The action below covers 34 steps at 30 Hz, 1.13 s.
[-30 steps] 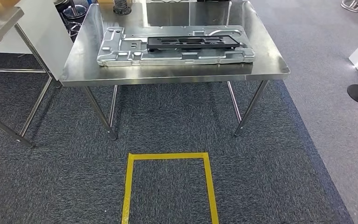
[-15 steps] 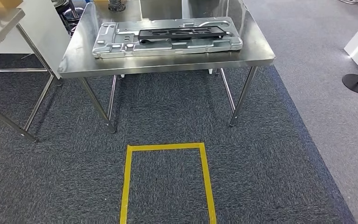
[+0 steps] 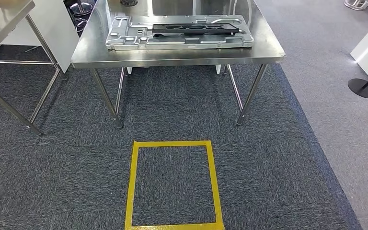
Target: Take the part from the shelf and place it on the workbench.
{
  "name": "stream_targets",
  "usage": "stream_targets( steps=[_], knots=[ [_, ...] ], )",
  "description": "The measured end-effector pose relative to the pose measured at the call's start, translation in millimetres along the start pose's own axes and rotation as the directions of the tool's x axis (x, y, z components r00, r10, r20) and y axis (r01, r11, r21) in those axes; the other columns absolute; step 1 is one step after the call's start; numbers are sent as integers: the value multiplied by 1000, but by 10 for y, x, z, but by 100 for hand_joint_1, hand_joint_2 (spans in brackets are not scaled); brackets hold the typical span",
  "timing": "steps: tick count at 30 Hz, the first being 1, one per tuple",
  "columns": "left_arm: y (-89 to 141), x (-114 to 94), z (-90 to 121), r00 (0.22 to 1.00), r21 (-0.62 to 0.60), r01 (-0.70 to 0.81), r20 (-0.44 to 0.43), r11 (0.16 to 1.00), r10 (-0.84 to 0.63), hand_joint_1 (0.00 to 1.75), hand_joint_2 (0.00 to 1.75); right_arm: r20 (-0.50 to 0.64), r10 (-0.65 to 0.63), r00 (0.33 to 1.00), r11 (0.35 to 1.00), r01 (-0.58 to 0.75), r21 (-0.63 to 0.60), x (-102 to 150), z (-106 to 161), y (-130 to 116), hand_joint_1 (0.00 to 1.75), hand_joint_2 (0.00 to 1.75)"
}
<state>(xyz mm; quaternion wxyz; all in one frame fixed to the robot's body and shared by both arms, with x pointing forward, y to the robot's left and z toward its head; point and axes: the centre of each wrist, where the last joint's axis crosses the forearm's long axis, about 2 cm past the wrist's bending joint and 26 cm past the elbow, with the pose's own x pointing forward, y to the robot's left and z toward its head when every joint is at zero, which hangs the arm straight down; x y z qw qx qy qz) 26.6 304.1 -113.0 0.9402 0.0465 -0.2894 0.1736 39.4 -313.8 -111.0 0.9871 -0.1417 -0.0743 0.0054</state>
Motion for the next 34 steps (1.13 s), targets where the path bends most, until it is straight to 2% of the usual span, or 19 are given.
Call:
stream_targets(
  steps=[1,4,5,6,10,16,20,24,29,33,34],
  knots=[
    [-1,-1,0,1000,-3,-3,-1,1000,3,0,0,-1,-5,1000,1000,5,3,-11,-1,-4,0,131],
    [-4,-1,0,1000,-7,-14,-6,1000,14,0,131,2,-18,1000,1000,18,15,-20,-5,-20,0,0],
    [-3,2,-1,1000,-6,-17,-7,1000,17,0,175,5,-22,1000,1000,22,18,-16,-6,-21,0,0],
    [-3,6,-4,1000,-4,-20,-8,1000,20,0,175,7,-25,1000,999,25,22,-13,-6,-21,0,0],
    [-2,14,-8,1000,3,-22,-9,1000,22,0,175,7,-41,999,999,41,28,-18,-6,-22,0,175],
    [0,9,-5,999,15,-5,-34,1000,6,0,175,9,-74,997,996,73,44,-36,-7,-27,0,175],
    [5,-18,10,998,9,11,-66,1000,-11,0,0,5,-88,996,995,87,54,-71,-8,-37,0,175],
    [21,-28,18,995,6,32,-93,999,-32,0,0,6,-97,995,993,97,64,-104,-7,-40,0,0],
    [51,-37,25,990,-4,67,-125,998,-67,0,0,14,-98,995,993,96,75,-134,-5,-47,0,0],
    [70,-42,31,984,-15,96,-147,995,-98,0,0,23,-95,995,992,93,90,-154,-2,-45,0,175],
    [72,-43,32,983,-16,100,-150,995,-101,0,0,24,-95,995,991,92,92,-155,-1,-44,0,175]
  ],
)
